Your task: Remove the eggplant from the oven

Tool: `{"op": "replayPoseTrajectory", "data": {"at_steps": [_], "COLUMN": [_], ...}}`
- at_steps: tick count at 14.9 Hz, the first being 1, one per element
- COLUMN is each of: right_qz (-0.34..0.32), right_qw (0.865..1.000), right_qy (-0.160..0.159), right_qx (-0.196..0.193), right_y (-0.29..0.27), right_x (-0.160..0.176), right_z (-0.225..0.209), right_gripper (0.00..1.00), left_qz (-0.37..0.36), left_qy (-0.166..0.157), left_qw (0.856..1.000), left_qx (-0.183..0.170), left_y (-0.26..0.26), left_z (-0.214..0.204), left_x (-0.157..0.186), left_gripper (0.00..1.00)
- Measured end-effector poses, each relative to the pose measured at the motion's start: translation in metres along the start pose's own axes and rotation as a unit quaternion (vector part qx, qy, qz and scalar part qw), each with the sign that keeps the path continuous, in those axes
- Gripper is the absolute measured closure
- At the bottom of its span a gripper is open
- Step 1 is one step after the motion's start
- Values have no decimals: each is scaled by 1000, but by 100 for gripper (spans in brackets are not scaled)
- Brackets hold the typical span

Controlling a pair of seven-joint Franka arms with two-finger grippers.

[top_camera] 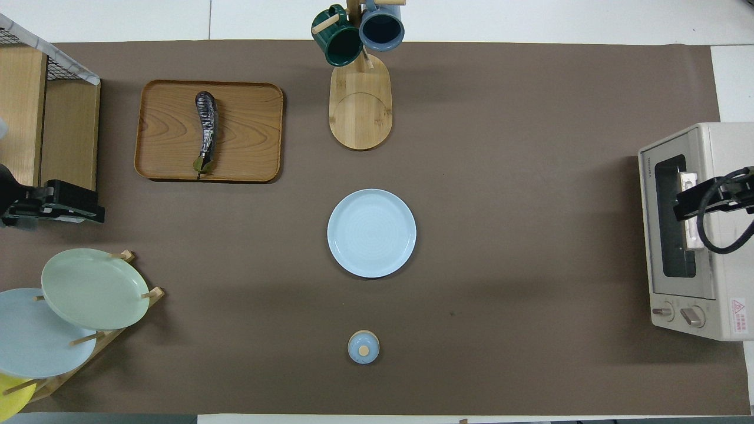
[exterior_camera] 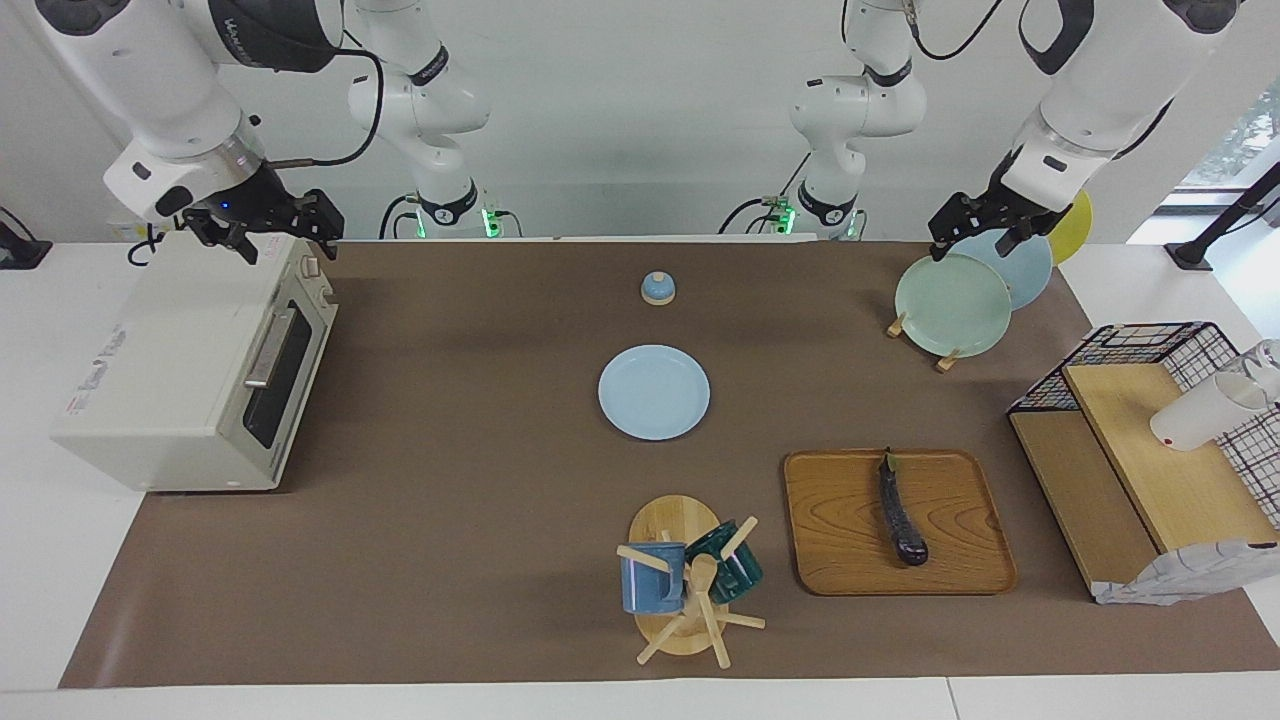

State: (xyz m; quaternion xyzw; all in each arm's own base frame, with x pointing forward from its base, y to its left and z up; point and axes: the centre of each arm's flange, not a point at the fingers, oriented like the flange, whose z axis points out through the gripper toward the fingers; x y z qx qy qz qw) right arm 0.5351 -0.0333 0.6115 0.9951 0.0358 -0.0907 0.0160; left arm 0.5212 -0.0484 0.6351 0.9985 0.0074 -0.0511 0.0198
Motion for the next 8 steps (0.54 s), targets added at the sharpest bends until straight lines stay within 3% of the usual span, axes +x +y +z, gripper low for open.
{"op": "replayPoseTrajectory", "data": {"at_steps": [8], "right_qz": [0], "right_qw": [1000], "right_qy": [0], "right_qx": [0], "right_y": [0], "right_x": [0], "right_z": [0], "right_gripper": [0], "left_qz": [8], "left_qy": [-2], "left_qw": [1000], "left_qx": [6], "left_y": [7], "left_z": [7], "left_x": [9], "left_gripper": [0]}}
